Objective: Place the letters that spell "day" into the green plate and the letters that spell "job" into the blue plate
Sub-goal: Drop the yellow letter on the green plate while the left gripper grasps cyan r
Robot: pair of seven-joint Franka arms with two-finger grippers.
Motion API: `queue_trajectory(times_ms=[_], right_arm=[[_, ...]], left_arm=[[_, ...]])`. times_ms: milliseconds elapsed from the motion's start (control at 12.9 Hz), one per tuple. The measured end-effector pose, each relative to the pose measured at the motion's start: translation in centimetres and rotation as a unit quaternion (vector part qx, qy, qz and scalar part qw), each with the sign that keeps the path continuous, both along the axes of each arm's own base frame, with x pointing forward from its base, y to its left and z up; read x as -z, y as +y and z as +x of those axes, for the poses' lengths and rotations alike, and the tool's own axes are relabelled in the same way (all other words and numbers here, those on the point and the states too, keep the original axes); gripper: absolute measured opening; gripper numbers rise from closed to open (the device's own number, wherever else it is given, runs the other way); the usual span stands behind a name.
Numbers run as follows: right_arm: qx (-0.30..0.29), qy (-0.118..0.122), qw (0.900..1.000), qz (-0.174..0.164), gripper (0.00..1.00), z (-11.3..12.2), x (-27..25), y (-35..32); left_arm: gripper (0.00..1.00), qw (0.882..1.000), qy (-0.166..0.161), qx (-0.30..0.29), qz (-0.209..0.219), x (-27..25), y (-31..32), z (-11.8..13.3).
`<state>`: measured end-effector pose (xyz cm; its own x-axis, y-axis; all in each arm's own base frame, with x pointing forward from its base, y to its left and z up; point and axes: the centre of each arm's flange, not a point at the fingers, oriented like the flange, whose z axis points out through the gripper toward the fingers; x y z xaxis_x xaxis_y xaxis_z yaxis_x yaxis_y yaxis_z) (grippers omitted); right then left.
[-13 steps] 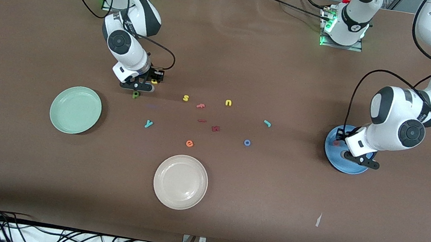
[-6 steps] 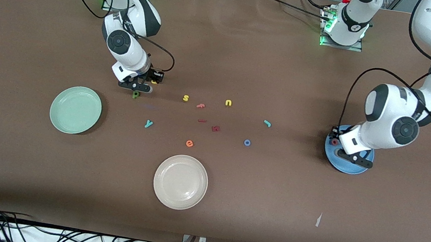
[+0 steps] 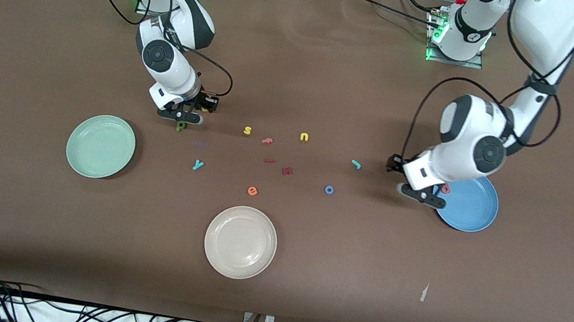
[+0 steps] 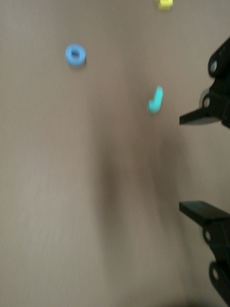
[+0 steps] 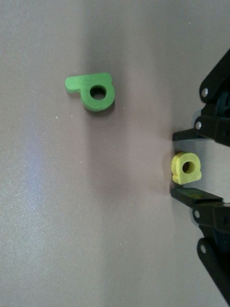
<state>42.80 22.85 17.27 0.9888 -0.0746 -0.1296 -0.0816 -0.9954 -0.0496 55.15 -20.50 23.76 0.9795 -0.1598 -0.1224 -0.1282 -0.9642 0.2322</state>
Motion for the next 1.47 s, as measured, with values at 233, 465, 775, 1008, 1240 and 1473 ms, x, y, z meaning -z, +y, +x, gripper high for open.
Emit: queue_trajectory(times_ms=[233, 465, 775, 1008, 1240, 1473], right_arm=[[0.001, -0.004, 1.0, 0.002, 0.4, 0.1, -0.1, 0.0], [0.001, -0.005, 1.0, 0.002, 0.29, 0.2, -0.1, 0.1], [0.001, -0.006, 1.0, 0.003, 0.29, 0.2, -0.2, 0.1], [0.002, -0.002, 1.0, -0.001, 0.29, 1.3, -1.1, 0.2], [0.002, 0.031, 0.999, -0.035, 0.29, 4.7, -5.0, -0.9], [-0.023, 0.038, 0.998, -0.047, 0.29, 10.0, -10.0, -6.1]], left_arm=[[0.86, 0.999, 0.013, -0.047, 0.015, 0.9, -6.3, -2.8], [0.82, 0.995, 0.031, -0.087, 0.031, 3.1, -7.7, -4.0], [0.72, 0.981, 0.047, -0.18, 0.052, 6.2, -6.7, -3.7], [0.7, 0.975, 0.045, -0.211, 0.052, 6.0, -6.8, -3.3], [0.7, 0.975, 0.026, -0.217, 0.046, 6.9, -7.3, -3.3], [0.7, 0.975, 0.025, -0.217, 0.048, 7.7, -7.4, -3.4]])
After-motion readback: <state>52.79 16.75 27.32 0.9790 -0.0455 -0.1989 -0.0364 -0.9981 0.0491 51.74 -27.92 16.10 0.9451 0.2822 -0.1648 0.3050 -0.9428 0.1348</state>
